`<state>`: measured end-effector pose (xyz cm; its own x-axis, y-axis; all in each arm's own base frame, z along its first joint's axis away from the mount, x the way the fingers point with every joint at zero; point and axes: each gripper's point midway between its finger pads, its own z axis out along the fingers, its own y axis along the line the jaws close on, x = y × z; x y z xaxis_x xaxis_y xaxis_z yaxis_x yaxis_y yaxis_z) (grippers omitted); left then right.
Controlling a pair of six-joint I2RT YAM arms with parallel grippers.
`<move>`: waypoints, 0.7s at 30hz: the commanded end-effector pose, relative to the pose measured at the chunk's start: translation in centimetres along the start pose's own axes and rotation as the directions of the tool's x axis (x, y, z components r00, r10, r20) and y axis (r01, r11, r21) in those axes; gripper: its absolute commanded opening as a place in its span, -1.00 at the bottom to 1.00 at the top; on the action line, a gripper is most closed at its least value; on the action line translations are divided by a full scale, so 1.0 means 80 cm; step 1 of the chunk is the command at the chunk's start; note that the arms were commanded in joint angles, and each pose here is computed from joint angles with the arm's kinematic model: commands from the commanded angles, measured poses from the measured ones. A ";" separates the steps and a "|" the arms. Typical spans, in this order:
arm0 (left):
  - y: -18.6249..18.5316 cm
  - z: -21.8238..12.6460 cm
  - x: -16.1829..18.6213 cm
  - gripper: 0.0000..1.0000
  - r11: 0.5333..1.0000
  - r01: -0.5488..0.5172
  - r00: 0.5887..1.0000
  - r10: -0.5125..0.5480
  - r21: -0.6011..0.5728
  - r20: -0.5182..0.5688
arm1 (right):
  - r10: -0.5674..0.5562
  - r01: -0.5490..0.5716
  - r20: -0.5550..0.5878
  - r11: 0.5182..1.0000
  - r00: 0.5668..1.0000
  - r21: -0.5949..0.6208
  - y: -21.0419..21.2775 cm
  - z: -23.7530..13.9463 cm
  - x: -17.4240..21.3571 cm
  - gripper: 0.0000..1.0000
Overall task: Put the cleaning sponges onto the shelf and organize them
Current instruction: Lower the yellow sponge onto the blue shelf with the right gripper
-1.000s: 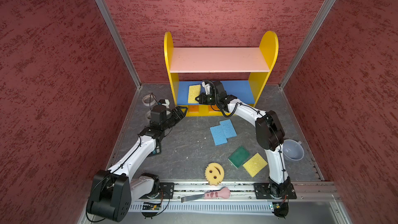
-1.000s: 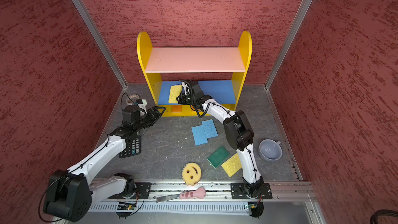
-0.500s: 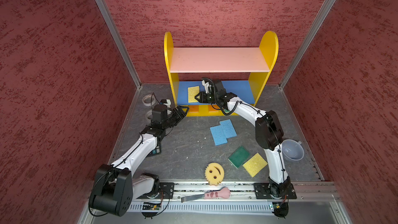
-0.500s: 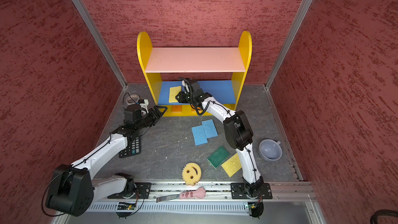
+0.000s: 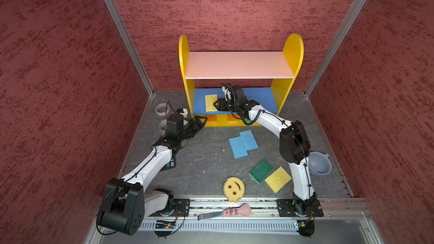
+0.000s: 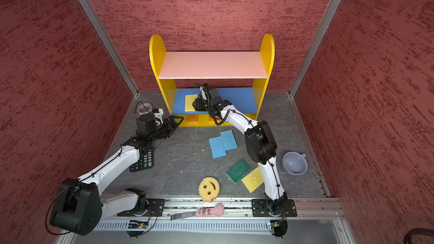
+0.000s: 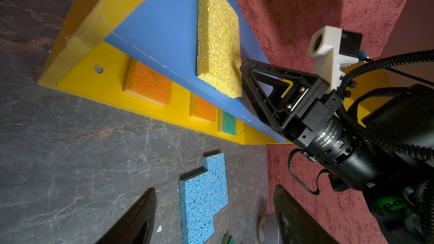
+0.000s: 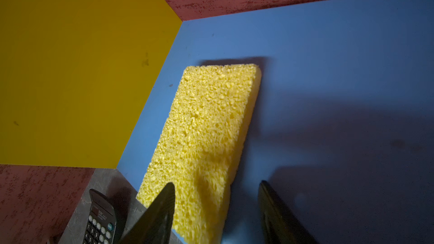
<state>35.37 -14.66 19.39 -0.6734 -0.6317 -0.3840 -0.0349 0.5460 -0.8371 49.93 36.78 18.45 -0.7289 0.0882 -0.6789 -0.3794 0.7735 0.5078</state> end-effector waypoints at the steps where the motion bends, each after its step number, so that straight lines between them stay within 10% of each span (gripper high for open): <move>1: 0.000 -0.005 0.001 0.56 1.000 -0.010 1.000 0.010 0.002 0.012 | 0.013 -0.012 -0.036 0.999 0.999 0.037 -0.011 -0.007 0.013 0.06; 21: 0.013 0.000 0.008 0.57 1.000 0.008 1.000 -0.008 -0.017 -0.003 | 0.019 -0.025 -0.091 0.997 0.996 -0.068 0.018 0.015 0.037 -0.13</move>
<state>34.99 -14.50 18.66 -0.6773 -0.6324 -0.3760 -0.0512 0.5503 -0.8334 48.50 38.46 18.34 -0.7530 0.0643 -0.6548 -0.4120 0.7299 0.5454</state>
